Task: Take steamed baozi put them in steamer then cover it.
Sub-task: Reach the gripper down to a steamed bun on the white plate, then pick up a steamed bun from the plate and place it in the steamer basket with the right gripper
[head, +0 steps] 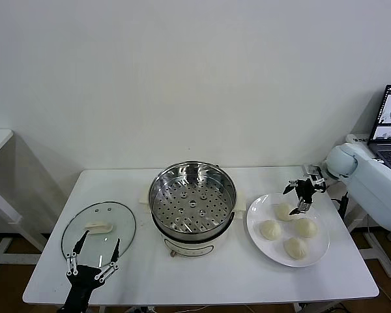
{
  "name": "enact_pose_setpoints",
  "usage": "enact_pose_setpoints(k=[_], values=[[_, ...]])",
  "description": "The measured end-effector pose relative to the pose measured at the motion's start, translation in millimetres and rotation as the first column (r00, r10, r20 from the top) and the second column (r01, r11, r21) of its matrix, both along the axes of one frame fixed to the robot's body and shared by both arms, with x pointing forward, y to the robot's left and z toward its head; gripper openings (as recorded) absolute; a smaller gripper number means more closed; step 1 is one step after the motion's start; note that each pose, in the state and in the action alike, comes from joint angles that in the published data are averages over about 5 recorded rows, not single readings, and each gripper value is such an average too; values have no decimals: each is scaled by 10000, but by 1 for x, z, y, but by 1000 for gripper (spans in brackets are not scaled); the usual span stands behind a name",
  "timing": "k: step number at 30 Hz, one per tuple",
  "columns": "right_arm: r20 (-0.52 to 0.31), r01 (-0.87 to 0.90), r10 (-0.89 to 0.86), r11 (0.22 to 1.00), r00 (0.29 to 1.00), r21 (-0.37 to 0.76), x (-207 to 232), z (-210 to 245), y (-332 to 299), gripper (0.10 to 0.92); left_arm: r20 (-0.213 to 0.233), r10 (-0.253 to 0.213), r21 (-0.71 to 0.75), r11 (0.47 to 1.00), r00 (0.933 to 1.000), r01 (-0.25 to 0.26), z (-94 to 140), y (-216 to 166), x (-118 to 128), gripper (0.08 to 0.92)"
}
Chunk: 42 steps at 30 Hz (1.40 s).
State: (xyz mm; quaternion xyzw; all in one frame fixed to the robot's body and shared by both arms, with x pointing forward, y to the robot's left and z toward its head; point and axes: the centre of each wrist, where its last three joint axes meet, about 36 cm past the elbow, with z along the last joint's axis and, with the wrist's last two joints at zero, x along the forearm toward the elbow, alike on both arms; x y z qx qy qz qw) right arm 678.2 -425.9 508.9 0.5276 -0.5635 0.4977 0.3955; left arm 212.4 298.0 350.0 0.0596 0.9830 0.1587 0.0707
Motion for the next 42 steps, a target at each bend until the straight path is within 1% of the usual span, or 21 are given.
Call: enact_pose_setpoints(k=[9, 21, 24, 27, 31, 34, 38, 42], values=[[-144, -166, 157, 9980, 9998, -611, 8, -17, 11, 823, -60, 76, -1, 10000, 10000, -76, -2, 0, -2, 823], [-186, -298, 281, 9948, 9994, -970, 9, -37, 21, 821, -60, 132, 31, 9999, 9999, -132, -2, 2, -2, 823], [-135, -326, 314, 9946, 9994, -988, 10, -38, 23, 797, -55, 156, 32, 9999, 9999, -155, -2, 2, -2, 823], [-104, -347, 338, 9942, 9994, -1015, 10, -40, 24, 750, -52, 183, 38, 9998, 9998, -183, -3, 3, -2, 823], [-65, -368, 363, 9939, 9993, -1039, 9, -40, 24, 667, -45, 227, 42, 9997, 9997, -226, -3, 3, -3, 823], [-27, -418, 418, 9937, 9991, -1041, 8, -38, 25, 629, -29, 258, 44, 9997, 9997, -258, -2, 4, -3, 823], [78, -575, 585, 9933, 9983, -1000, 7, -30, 28, 607, 15, 291, 45, 9996, 9996, -291, -1, 4, -2, 823], [280, -946, 977, 9910, 9948, -948, 7, -9, 33, 605, 87, 296, 38, 9996, 9995, -296, 1, 4, -1, 823]])
